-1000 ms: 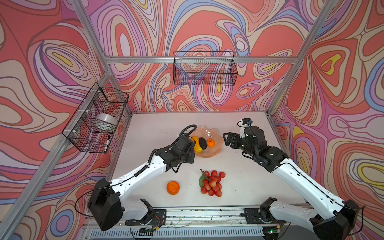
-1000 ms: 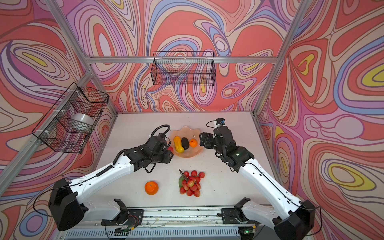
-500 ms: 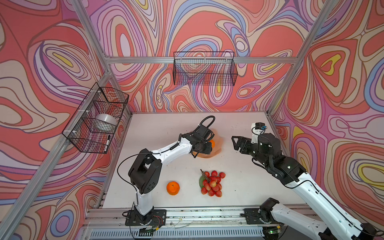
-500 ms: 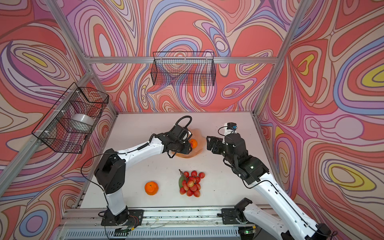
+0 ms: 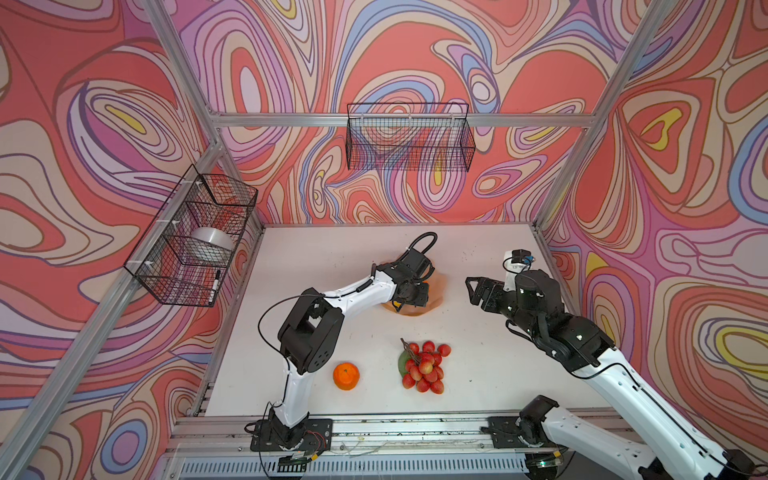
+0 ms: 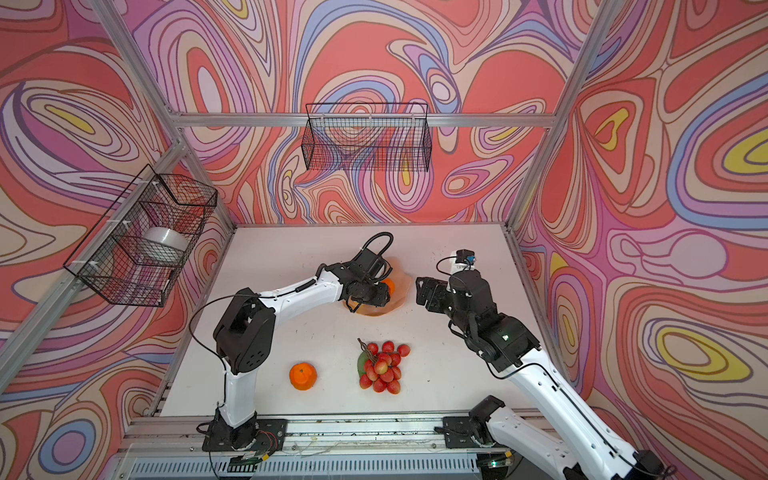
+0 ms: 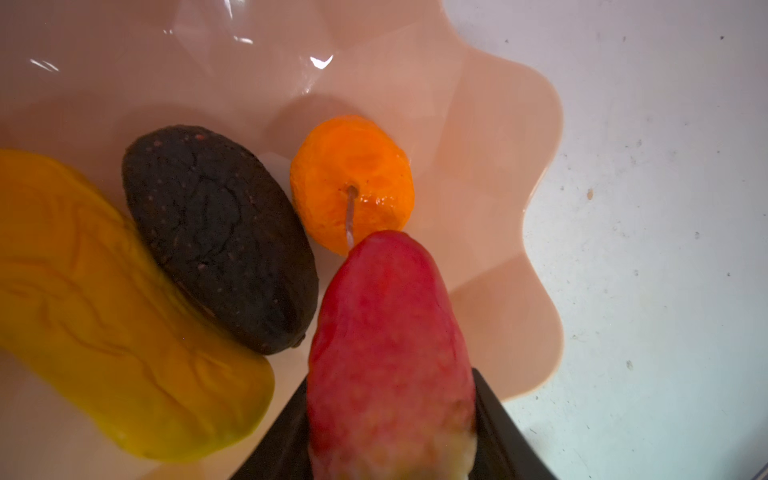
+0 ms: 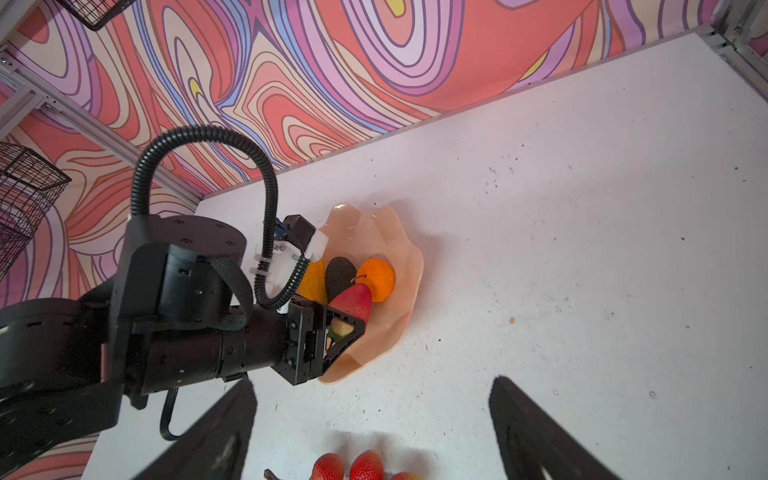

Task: Place and organize the fake fruits in the fruit bowl
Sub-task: 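Lower the pear into the bowl with the left gripper and release, then reach the right gripper to the large orange near the robot and grasp it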

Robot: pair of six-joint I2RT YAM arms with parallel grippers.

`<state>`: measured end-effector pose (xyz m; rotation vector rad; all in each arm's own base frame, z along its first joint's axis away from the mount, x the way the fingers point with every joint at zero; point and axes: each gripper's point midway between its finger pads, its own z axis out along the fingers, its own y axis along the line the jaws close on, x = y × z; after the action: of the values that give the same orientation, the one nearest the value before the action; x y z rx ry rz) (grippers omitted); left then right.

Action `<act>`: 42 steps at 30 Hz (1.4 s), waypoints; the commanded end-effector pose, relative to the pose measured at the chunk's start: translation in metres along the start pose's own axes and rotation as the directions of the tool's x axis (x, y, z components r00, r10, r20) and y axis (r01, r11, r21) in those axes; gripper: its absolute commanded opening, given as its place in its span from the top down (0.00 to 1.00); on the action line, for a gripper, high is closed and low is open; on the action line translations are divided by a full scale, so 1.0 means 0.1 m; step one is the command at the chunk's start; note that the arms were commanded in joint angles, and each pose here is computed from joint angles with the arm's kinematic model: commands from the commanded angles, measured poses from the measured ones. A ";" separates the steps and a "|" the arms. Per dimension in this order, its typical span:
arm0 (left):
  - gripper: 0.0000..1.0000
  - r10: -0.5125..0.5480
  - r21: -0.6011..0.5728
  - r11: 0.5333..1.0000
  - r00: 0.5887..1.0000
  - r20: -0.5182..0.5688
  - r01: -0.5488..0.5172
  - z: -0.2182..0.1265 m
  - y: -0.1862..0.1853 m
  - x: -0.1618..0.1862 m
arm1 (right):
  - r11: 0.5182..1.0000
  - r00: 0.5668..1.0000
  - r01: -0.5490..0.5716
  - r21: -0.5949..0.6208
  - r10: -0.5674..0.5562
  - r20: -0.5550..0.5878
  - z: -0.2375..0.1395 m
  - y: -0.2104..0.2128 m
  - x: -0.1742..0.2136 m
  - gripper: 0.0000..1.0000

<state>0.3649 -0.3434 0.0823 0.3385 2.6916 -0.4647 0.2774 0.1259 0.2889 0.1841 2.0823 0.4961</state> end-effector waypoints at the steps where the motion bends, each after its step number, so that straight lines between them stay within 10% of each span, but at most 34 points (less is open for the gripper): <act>1: 0.48 -0.018 -0.046 0.999 0.999 -0.041 0.016 0.05 0.09 0.10 | 1.000 1.000 0.001 0.023 -0.001 -0.001 -0.01 -0.05 0.00 0.08; 9: 0.29 -0.022 -0.023 1.000 1.000 -0.013 0.021 -0.09 0.03 0.03 | 1.000 1.000 0.002 0.031 -0.002 -0.003 -0.02 -0.06 0.00 0.08; 17: 0.25 0.008 0.039 0.999 0.977 0.212 -0.016 -0.97 -0.14 -0.42 | 0.999 0.999 0.027 0.030 -0.026 -0.026 0.02 -0.02 -0.01 0.09; 24: 0.14 0.031 -0.073 0.997 0.812 0.582 0.015 -2.36 0.31 -0.60 | 0.997 0.986 0.074 -0.029 -0.077 -0.150 0.21 0.14 0.18 0.11; 32: 0.00 -0.112 -0.184 0.920 0.682 0.722 0.347 -2.74 1.64 0.64 | 0.959 0.926 0.179 -0.219 -0.240 -0.292 0.50 0.98 0.90 0.10; 42: 0.00 -0.250 -0.090 0.835 0.520 0.817 0.542 -3.04 2.21 1.47 | 0.825 0.771 0.251 -0.506 -0.486 -0.411 0.45 2.24 2.47 0.09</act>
<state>0.2086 -0.0300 0.2396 -0.4188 1.8702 -0.2598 0.1914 0.3834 0.1661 -0.6428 2.4267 0.7025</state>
